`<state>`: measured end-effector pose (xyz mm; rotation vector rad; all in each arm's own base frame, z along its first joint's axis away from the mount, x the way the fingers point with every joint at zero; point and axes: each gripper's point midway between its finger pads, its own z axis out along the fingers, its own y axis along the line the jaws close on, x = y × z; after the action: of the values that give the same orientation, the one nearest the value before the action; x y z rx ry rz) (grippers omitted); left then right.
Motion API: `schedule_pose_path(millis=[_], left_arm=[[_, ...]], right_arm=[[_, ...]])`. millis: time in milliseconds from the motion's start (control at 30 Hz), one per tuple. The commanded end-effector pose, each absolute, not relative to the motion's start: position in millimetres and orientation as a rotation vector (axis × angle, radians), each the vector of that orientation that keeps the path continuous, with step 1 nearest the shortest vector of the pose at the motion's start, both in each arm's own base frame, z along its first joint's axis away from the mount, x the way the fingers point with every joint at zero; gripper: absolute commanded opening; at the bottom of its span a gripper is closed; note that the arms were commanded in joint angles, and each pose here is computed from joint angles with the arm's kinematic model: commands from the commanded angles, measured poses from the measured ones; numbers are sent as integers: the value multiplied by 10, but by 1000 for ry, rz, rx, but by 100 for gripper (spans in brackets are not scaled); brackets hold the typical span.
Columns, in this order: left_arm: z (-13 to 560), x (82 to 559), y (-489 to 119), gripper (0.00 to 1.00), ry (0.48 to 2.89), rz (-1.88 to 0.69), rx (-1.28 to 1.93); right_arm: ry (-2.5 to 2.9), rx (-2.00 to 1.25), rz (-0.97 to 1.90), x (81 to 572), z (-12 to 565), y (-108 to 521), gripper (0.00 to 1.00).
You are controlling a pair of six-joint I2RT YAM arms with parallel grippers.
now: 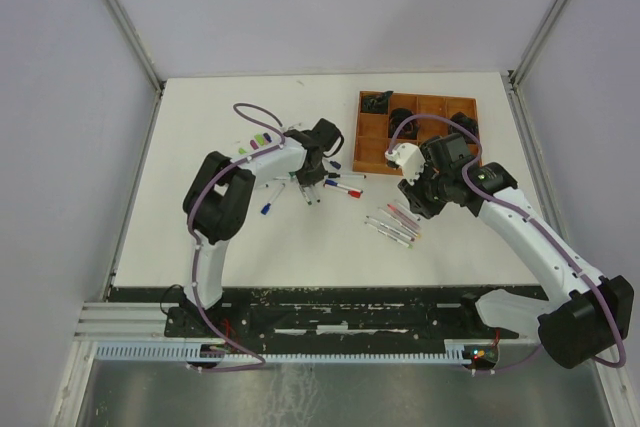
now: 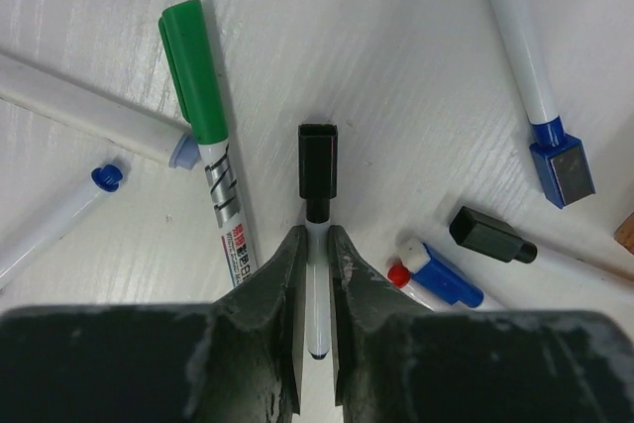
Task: Open the pen caps
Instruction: Pick up the pen from the center of the board.
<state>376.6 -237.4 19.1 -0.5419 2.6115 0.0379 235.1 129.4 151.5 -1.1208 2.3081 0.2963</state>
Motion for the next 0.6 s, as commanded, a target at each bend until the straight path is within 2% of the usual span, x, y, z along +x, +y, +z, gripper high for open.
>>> schedule_pose_path(millis=[0, 300, 433, 567], left_arm=[[207, 3822, -2443, 15, 2617, 26, -470], [555, 3889, -2384, 3, 2541, 11, -448], [796, 3855, -2404, 3, 2484, -63, -434], [1011, 3722, -2545, 3, 2429, -243, -378]], right_arm=[[2274, -1125, 311, 2376, 1560, 1323, 33], [2274, -1139, 386, 2321, 1555, 1409, 33], [2261, -1146, 479, 2254, 1580, 1512, 33], [2187, -1157, 558, 2207, 1683, 1623, 33]])
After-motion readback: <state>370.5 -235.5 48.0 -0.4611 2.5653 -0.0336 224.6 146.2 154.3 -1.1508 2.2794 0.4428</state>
